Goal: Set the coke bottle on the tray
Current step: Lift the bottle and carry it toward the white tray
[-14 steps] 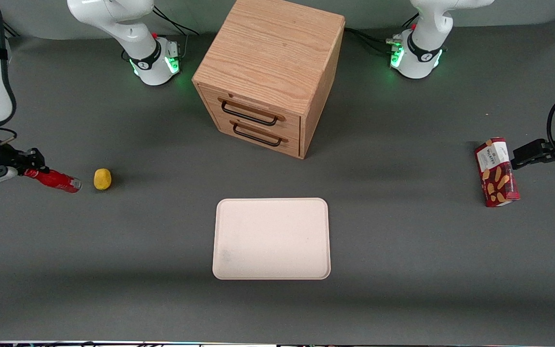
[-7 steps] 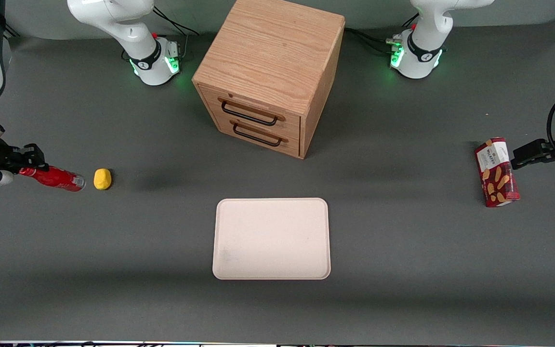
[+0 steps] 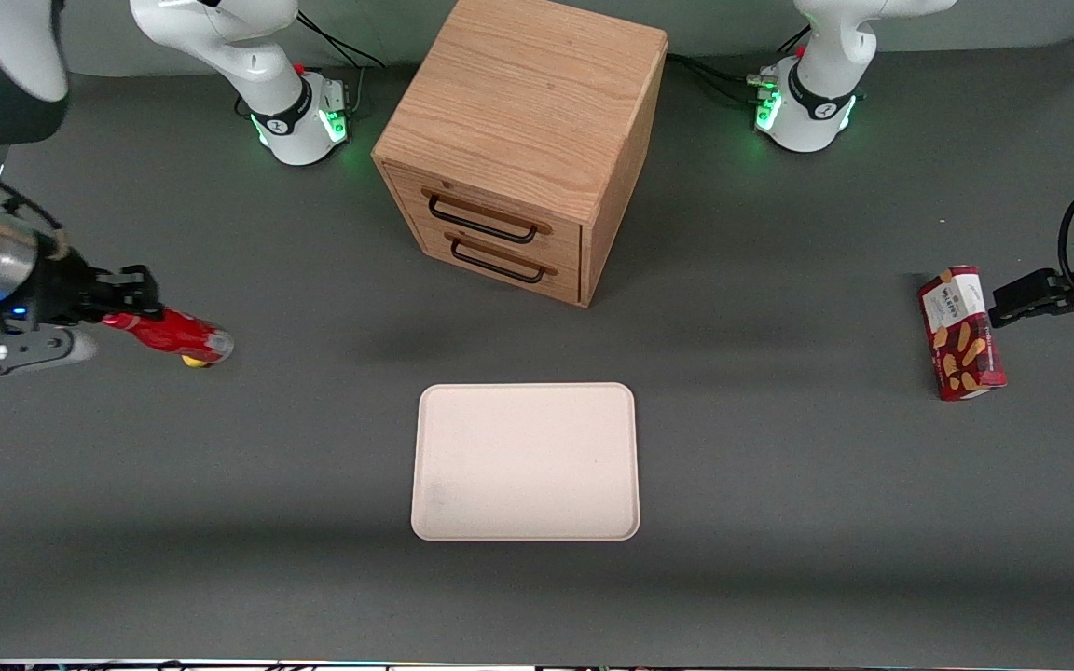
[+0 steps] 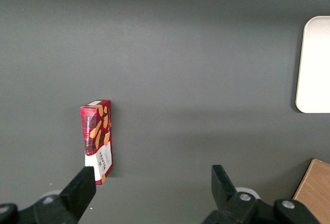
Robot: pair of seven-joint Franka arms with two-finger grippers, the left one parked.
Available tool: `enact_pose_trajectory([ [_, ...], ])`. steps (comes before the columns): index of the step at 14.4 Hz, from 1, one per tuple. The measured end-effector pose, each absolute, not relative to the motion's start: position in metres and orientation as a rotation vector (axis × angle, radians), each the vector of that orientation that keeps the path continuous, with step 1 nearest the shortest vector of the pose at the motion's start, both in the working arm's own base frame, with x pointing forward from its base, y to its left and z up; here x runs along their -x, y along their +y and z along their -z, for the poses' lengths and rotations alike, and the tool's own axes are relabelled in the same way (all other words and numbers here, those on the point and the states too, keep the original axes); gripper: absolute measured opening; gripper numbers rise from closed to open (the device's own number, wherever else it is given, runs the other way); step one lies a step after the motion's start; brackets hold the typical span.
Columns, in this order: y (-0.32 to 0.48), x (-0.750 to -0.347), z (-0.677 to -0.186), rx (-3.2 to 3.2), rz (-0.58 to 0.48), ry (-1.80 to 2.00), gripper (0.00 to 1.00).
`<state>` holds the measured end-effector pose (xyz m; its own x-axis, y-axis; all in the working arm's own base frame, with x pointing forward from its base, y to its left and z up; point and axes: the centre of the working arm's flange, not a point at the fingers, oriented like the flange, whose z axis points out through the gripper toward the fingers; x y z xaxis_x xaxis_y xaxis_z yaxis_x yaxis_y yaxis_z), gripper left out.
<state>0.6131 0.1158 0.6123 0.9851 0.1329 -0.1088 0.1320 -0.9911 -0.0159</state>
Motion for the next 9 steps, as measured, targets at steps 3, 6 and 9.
enact_pose_trajectory([
  [3, 0.180, -0.617, -0.605, 3.090, -0.164, -0.130, 0.37],
  [6, 0.214, -0.637, -0.581, 3.059, -0.106, -0.085, 0.37],
  [9, 0.248, -0.660, -0.536, 3.091, -0.018, -0.107, 0.37],
])
